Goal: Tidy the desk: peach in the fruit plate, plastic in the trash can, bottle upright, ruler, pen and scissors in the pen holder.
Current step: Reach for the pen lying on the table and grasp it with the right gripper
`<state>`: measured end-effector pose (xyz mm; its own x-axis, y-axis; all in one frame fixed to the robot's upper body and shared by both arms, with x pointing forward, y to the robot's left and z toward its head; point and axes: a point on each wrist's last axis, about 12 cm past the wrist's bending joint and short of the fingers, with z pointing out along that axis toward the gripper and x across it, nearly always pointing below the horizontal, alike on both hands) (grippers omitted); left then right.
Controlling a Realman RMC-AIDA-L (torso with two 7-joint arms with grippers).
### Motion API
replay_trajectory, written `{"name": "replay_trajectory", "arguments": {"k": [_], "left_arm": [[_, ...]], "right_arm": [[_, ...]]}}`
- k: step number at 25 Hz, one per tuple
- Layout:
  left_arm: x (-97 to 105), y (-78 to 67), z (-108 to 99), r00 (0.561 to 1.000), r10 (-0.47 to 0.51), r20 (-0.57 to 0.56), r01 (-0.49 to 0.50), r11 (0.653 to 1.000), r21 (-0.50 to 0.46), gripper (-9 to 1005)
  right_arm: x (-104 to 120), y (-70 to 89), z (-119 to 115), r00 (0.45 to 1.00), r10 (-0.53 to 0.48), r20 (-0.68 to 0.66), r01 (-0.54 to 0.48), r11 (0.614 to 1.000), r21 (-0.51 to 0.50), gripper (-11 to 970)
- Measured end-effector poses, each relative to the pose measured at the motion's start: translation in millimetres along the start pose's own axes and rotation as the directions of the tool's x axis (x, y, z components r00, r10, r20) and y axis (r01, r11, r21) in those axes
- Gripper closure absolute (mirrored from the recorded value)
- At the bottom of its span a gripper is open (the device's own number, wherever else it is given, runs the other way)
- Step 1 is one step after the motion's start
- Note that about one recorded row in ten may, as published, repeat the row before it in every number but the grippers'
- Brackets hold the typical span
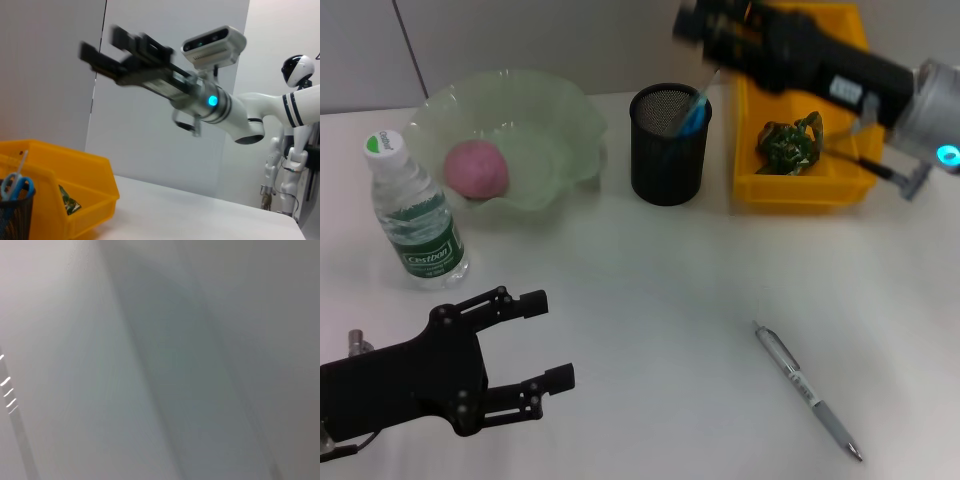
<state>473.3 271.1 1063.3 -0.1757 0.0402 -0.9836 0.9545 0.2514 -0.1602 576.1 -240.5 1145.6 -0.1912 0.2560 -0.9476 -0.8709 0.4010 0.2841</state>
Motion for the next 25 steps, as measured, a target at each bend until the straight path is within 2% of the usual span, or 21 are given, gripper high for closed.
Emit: {"name": "replay_trajectory", "arguments": {"k": [3,5,6,7,8,10,11,14,15,16,19,20,21,22,23,24,25], "left_arm": [[-0.2,0.2,0.4,1.000,0.003,0.002,-0.003,1.000,0.000,155],[0.8,-0.8,-0.4,1.000,0.008,0.002,-0.008,1.000,-0.003,155],[0.8,-0.8,-0.4,1.000,0.008,0.002,-0.008,1.000,-0.003,155],[1.4,-1.4,-1.0,1.000,0.013,0.002,-0.013,1.000,-0.004,155],[1.9,-2.1,-1.5,1.000,0.020,0.003,-0.020,1.000,-0.005,155],[2.5,-3.3,-2.0,0.999,0.042,0.003,-0.042,0.999,-0.001,155],[2.5,-3.3,-2.0,0.999,0.042,0.003,-0.042,0.999,-0.001,155],[3.1,-3.9,-2.2,0.999,0.045,-0.004,-0.045,0.999,0.006,155],[3.1,-3.7,-3.0,0.999,0.045,-0.007,-0.045,0.999,0.006,155],[3.1,-3.7,-3.0,0.999,0.045,-0.007,-0.045,0.999,0.006,155],[3.1,-3.2,-4.2,0.999,0.046,-0.007,-0.046,0.999,0.000,155],[3.3,-3.1,-4.6,0.999,0.045,-0.008,-0.045,0.999,-0.002,154],[3.9,-3.3,-5.1,0.999,0.043,-0.010,-0.043,0.999,-0.006,154],[4.5,-3.5,-5.4,0.999,0.041,-0.011,-0.041,0.999,-0.009,154],[5.9,-4.2,-6.5,0.999,0.037,-0.013,-0.037,0.999,-0.016,154],[8.0,-5.5,-7.6,0.999,0.030,-0.015,-0.030,0.999,-0.024,154],[9.2,-6.2,-8.3,1.000,0.027,-0.015,-0.027,0.999,-0.030,154]], "right_arm": [[-0.3,5.5,-5.9,0.998,0.010,-0.059,-0.012,0.999,-0.039,306],[-4.8,12.2,-13.0,0.986,0.036,-0.162,-0.050,0.995,-0.082,306],[-4.8,12.2,-13.0,0.986,0.036,-0.162,-0.050,0.995,-0.082,307],[-10.5,14.7,-16.8,0.968,0.060,-0.243,-0.084,0.992,-0.091,307],[-10.5,14.7,-16.8,0.968,0.060,-0.243,-0.084,0.992,-0.091,307],[-19.0,16.0,-23.5,0.924,0.127,-0.359,-0.160,0.985,-0.062,307],[-19.0,16.0,-23.5,0.924,0.127,-0.359,-0.160,0.985,-0.062,308],[-26.8,17.5,-24.1,0.859,0.192,-0.475,-0.212,0.977,0.011,309],[-30.1,19.7,-21.1,0.796,0.222,-0.563,-0.221,0.973,0.071,309],[-30.1,19.7,-21.1,0.796,0.222,-0.563,-0.221,0.973,0.071,310],[-35.0,24.0,-11.2,0.651,0.268,-0.710,-0.209,0.963,0.173,311],[-35.8,28.0,-3.0,0.537,0.298,-0.789,-0.186,0.954,0.233,311],[-35.8,28.0,-3.0,0.537,0.298,-0.789,-0.186,0.954,0.233,312],[-34.8,31.9,6.3,0.436,0.313,-0.844,-0.149,0.950,0.275,312],[-34.8,31.9,6.3,0.436,0.313,-0.844,-0.149,0.950,0.275,312],[-33.6,33.7,11.5,0.385,0.318,-0.866,-0.125,0.948,0.293,313],[-30.7,34.9,20.4,0.294,0.334,-0.895,-0.065,0.942,0.330,313]]}}
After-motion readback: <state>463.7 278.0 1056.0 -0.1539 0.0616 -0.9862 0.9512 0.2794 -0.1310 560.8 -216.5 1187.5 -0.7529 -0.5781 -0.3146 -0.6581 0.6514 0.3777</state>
